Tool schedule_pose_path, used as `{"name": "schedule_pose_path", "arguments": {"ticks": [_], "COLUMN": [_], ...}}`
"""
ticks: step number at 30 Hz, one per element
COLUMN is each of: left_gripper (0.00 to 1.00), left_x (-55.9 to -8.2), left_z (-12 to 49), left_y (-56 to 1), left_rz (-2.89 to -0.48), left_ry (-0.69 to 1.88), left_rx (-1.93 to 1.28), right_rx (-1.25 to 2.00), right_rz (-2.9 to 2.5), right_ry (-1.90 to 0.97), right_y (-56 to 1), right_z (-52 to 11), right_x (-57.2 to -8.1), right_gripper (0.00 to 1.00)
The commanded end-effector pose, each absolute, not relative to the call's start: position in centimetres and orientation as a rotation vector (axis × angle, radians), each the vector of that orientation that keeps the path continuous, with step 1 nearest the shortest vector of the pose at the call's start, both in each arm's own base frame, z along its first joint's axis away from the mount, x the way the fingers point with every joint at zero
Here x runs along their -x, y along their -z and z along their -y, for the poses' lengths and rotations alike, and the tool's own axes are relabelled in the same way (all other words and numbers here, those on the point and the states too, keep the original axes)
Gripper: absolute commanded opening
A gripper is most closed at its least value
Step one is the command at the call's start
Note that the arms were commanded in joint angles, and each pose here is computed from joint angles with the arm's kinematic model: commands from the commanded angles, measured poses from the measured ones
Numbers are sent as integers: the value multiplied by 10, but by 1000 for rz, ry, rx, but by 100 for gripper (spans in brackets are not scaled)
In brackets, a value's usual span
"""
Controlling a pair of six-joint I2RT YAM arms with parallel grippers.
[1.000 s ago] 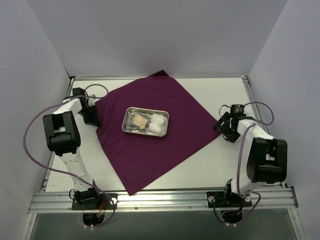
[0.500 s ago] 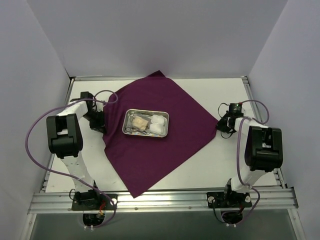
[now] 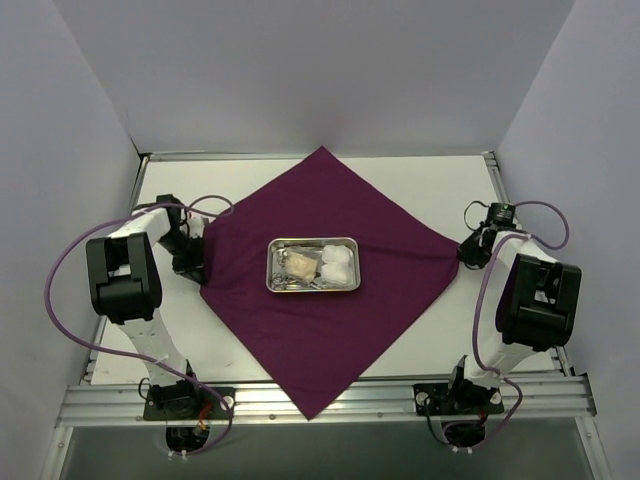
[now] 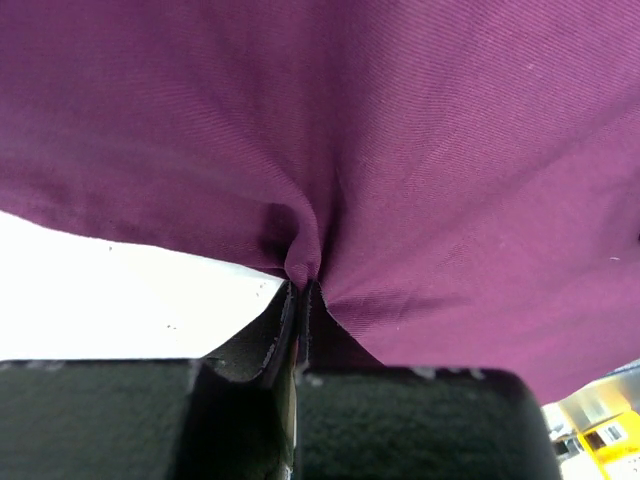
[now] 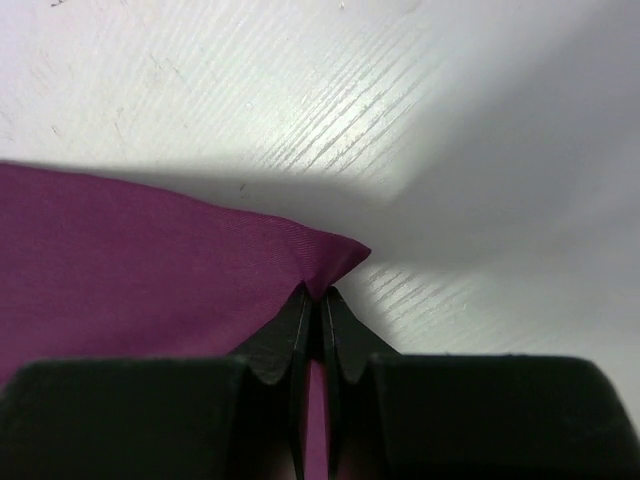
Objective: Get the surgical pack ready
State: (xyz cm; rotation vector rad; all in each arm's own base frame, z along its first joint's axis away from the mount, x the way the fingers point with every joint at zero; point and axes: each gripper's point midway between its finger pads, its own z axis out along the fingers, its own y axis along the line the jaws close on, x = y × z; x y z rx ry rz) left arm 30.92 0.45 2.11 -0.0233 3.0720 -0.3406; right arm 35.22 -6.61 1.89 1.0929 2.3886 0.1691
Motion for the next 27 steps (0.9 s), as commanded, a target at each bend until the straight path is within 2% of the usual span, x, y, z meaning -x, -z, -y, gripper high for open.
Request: {"name": "schedule_pose_path", "arguments": {"ticks": [1, 6, 8, 9, 10, 12, 13, 14, 17, 20, 25, 27], "left_gripper": [2, 2, 2, 6, 16, 26, 32, 42, 53, 54, 55, 54], "left_x": [-299, -316, -317, -316, -314, -312, -310, -311, -312, -320, -339, -342], "left_z": [-14, -29, -28, -29, -28, -27, -27, -28, -38, -51, -44, -39], "left_y": [-34, -36, -37, -38, -39, -41, -43, -46, -55, -71, -103, -107], "left_rz": [-3085, -3041, -3040, -3040, -3048, -3049, -3057, -3052, -3045, -2998, -2895, -2882], "left_ry": [303, 202, 204, 204, 209, 221, 222, 215, 172, 117, 159, 181], "left_rx": [-19, -24, -36, -43, -45, -42, -37, -30, 19, 48, -17, -8], "right_rx": [-1057, -1053, -1043, -1032, -1027, -959, -929, -889, -742, -558, -61, 240], "right_rz": [-2397, -2414, -2428, -2436, -2451, -2437, -2445, -2426, -2353, -2294, -2299, -2289], "right_ry": [-66, -72, -61, -41, -22, 78, 118, 150, 231, 189, -87, -195], "right_y": [-33, -32, -34, -34, -36, -51, -58, -70, -112, -148, -173, -181], "right_z": [86, 83, 83, 83, 82, 80, 76, 71, 41, -10, -109, -160], "right_x": [-354, -351, -349, -348, -345, -353, -352, -356, -375, -387, -382, -361], "right_gripper": [0, 2, 21, 30, 42, 48, 49, 50, 54, 65, 66, 66]}}
